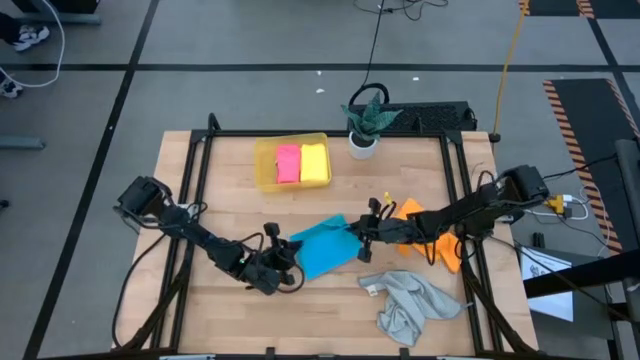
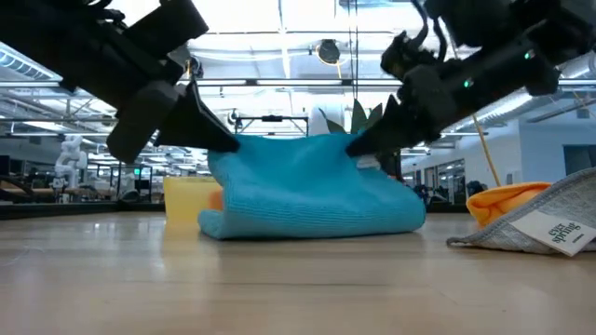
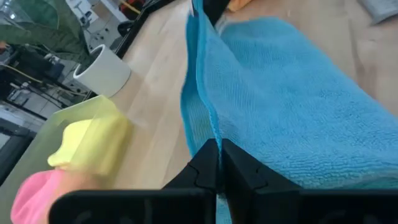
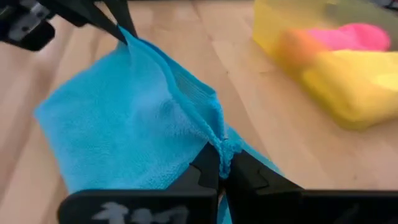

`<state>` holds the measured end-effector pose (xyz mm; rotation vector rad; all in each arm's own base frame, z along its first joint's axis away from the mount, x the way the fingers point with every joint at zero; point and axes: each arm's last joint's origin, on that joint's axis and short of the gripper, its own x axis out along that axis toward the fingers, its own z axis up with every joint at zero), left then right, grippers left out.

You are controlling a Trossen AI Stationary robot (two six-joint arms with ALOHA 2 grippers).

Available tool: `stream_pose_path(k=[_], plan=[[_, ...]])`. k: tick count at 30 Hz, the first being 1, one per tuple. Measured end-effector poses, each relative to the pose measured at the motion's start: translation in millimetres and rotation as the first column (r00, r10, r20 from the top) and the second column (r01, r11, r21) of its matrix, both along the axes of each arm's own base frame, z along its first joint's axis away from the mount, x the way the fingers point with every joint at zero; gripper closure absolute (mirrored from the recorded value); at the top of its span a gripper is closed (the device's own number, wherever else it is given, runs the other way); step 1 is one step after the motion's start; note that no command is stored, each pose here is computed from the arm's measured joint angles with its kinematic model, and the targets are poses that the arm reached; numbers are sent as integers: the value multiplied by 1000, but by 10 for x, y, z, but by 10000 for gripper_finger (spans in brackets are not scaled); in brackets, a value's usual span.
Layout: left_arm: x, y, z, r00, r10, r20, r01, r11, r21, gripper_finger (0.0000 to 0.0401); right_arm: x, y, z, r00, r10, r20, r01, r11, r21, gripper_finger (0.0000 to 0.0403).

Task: Fold microfiber towels
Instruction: Fold the blue microfiber cloth

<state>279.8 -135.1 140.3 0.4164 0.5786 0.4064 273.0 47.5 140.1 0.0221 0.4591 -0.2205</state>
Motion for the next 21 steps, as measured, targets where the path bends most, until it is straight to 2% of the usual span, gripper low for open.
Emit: stream_pose_path(k=[7, 14, 21], plan=[[-15, 7, -16, 999, 32, 11, -32, 999, -44, 396, 88, -70, -220, 999, -34, -13, 35, 999, 19, 400], [-60, 62, -81, 997, 64, -50, -68, 994, -87, 380, 144, -99, -217, 998, -39, 56, 39, 999, 17, 398], [-52, 197, -117, 988, 127, -89, -135, 986, -99, 395, 169, -172, -290, 996, -77, 54, 75, 997, 32, 397]])
